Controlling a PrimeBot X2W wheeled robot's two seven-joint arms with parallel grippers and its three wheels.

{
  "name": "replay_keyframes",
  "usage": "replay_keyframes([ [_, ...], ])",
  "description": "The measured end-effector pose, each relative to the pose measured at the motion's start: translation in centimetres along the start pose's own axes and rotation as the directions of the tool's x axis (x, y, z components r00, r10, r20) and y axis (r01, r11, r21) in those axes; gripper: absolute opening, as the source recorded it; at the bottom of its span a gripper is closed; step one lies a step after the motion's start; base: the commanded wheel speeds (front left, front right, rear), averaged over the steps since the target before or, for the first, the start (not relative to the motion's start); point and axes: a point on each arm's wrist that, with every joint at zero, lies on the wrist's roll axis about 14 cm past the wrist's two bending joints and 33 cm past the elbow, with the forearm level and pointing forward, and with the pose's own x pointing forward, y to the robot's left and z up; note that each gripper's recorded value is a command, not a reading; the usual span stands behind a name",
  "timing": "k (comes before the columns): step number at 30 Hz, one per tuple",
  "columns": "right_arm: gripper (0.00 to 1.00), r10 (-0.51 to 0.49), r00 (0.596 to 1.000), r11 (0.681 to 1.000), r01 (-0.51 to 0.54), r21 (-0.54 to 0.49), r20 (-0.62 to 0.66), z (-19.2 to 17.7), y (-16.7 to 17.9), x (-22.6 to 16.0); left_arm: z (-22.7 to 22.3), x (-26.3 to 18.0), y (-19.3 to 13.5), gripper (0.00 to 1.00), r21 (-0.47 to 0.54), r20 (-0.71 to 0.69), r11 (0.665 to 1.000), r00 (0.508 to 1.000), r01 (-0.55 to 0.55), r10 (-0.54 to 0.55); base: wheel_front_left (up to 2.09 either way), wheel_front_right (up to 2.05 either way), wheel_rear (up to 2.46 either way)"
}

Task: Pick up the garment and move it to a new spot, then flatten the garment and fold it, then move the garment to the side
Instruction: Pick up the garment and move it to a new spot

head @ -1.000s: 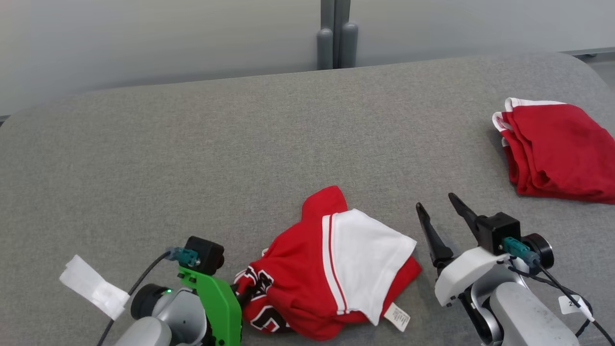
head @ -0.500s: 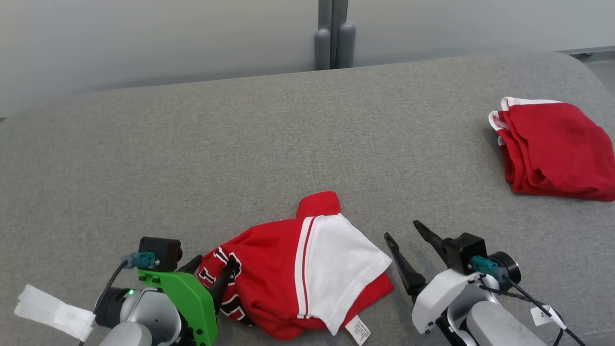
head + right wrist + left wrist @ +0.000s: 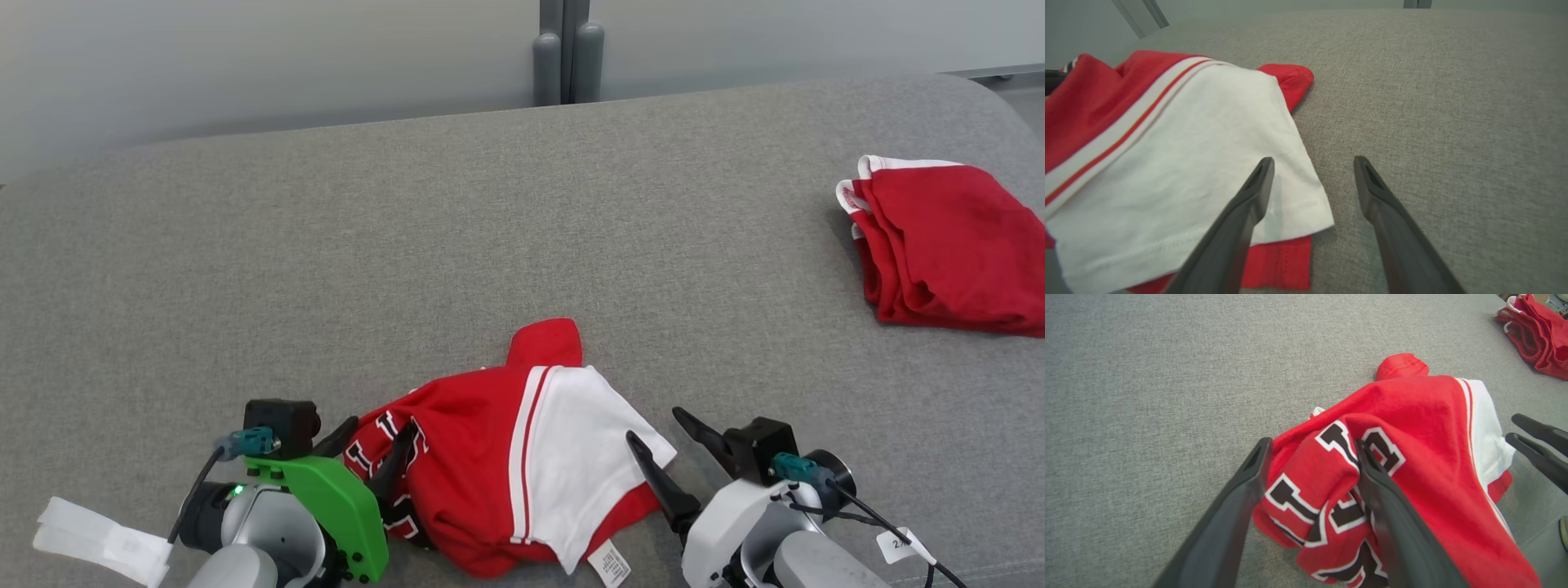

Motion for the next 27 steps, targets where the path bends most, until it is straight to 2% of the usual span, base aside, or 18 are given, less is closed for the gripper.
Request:
replay_keyframes([
  [4, 1.0, 0.016, 1.0, 1.0, -0.016, -0.007, -0.019, -0.2, 0.1, 0.6, -0.2, -0.1, 0.3, 1.0, -0.001, 0.004, 1.0, 1.0, -0.014, 0.014, 0.0, 0.0, 0.0],
  [5, 0.93, 0.022, 0.999, 1.0, -0.022, 0.001, -0.025, -0.3, 0.2, 0.7, -0.2, -0.2, 0.4, 1.0, -0.003, 0.008, 1.0, 1.0, -0.017, 0.018, 0.0, 0.0, 0.0],
  [6, 0.76, 0.025, 0.999, 1.0, -0.025, 0.003, -0.035, -0.5, 0.3, 0.7, -0.1, -0.3, 0.6, 1.0, -0.004, 0.011, 1.0, 1.0, -0.022, 0.022, 0.0, 0.0, 0.0],
  [8, 0.65, 0.034, 0.998, 0.999, -0.034, 0.006, -0.053, -1.0, 0.6, 0.8, -0.2, -0.4, 0.8, 1.0, -0.007, 0.013, 0.999, 0.999, -0.032, 0.032, 0.0, 0.0, 0.0],
  [9, 0.49, 0.041, 0.997, 0.999, -0.04, 0.009, -0.061, -1.2, 0.8, 0.8, -0.1, -0.4, 1.0, 1.0, -0.008, 0.017, 0.999, 0.999, -0.039, 0.039, 0.0, 0.0, 0.0],
  [16, 0.36, 0.05, 0.994, 0.999, -0.049, 0.016, -0.095, -2.1, 1.1, 0.6, -0.2, -0.6, 1.2, 1.0, -0.013, 0.022, 0.999, 0.999, -0.048, 0.048, 0.0, 0.0, 0.0],
  [17, 0.32, 0.051, 0.994, 0.999, -0.049, 0.016, -0.096, -2.2, 1.1, 0.6, -0.2, -0.6, 1.2, 1.0, -0.015, 0.028, 0.999, 0.998, -0.05, 0.051, 0.0, 0.0, 0.0],
  [20, 0.1, 0.053, 0.994, 0.999, -0.051, 0.018, -0.097, -2.1, 1.1, 0.8, -0.6, -0.7, 1.3, 1.0, -0.021, 0.019, 0.998, 0.998, -0.053, 0.054, 0.0, 0.0, 0.0],
  [21, 0.1, 0.055, 0.994, 0.998, -0.053, 0.02, -0.096, -2.0, 1.1, 0.9, -0.6, -0.6, 1.3, 1.0, -0.02, 0.016, 0.998, 0.998, -0.053, 0.053, 0.0, 0.0, 0.0],
  [22, 0.19, 0.053, 0.994, 0.998, -0.051, 0.022, -0.094, -1.9, 1.0, 0.9, -0.7, -0.6, 1.3, 1.0, -0.02, 0.016, 0.998, 0.998, -0.052, 0.053, 0.0, 0.0, 0.0],
  [23, 0.48, 0.052, 0.994, 0.999, -0.05, 0.021, -0.094, -1.9, 0.9, 1.0, -0.7, -0.6, 1.3, 1.0, -0.02, 0.015, 0.998, 0.999, -0.052, 0.052, 0.0, 0.0, 0.0],
  [24, 0.89, 0.05, 0.994, 0.999, -0.048, 0.021, -0.095, -1.9, 0.8, 1.0, -0.7, -0.6, 1.3, 1.0, -0.019, 0.015, 0.998, 0.999, -0.052, 0.052, 0.0, 0.0, 0.0],
  [25, 0.99, 0.048, 0.994, 0.999, -0.046, 0.02, -0.096, -1.9, 0.8, 1.0, -0.7, -0.6, 1.3, 1.0, -0.019, 0.015, 0.998, 0.999, -0.052, 0.052, 0.0, 0.0, 0.0],
  [27, 1.0, 0.043, 0.994, 0.999, -0.041, 0.019, -0.099, -2.0, 0.5, 1.0, -0.7, -0.5, 1.3, 1.0, -0.019, 0.013, 0.999, 0.999, -0.051, 0.051, 0.0, 0.0, 0.0],
])
